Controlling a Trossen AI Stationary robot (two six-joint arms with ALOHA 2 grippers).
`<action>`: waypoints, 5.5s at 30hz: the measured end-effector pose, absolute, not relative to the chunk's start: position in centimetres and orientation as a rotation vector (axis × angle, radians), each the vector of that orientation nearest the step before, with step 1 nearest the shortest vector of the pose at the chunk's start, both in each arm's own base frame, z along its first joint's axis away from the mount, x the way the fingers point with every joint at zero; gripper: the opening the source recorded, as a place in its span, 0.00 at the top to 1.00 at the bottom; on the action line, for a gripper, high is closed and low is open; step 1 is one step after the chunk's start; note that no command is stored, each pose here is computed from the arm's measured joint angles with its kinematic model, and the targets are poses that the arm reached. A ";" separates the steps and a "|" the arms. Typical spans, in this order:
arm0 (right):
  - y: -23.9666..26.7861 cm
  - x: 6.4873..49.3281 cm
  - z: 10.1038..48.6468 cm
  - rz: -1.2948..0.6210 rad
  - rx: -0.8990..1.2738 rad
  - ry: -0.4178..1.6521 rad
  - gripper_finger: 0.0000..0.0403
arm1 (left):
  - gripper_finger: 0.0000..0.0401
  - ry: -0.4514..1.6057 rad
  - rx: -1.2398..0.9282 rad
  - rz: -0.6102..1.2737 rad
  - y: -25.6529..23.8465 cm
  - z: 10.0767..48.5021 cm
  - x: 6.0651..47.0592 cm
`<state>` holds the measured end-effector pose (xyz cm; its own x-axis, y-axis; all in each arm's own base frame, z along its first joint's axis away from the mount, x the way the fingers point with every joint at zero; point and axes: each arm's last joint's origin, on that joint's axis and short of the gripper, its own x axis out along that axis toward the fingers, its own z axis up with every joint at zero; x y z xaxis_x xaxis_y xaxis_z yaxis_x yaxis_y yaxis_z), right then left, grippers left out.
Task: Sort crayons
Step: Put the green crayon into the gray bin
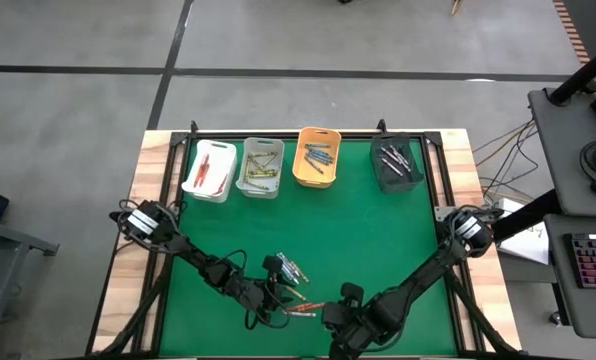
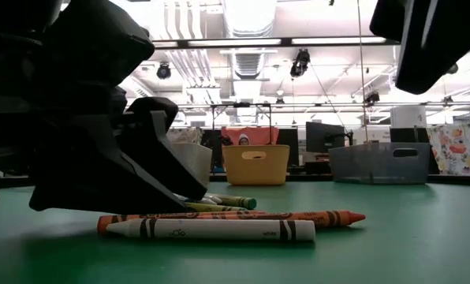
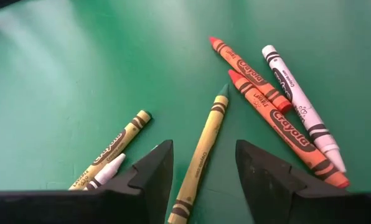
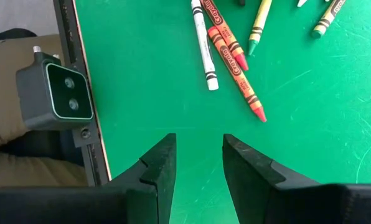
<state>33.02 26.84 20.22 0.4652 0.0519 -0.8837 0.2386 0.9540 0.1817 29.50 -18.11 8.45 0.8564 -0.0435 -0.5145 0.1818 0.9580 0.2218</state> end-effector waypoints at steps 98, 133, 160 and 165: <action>18.5 35.6 21.3 -0.061 -0.184 -0.480 0.70 | 1.00 -0.296 0.131 -0.145 -14.9 24.4 22.6; 13.2 39.9 24.7 -0.158 -0.250 -0.463 0.95 | 0.75 -0.233 0.278 0.191 -13.6 25.2 22.4; -12.8 46.3 24.8 -0.380 0.024 0.310 0.96 | 0.58 0.029 0.305 0.781 -8.2 30.9 16.2; -15.2 46.9 22.1 -0.407 0.078 0.356 0.93 | 0.58 0.033 0.312 0.781 -8.1 31.0 16.1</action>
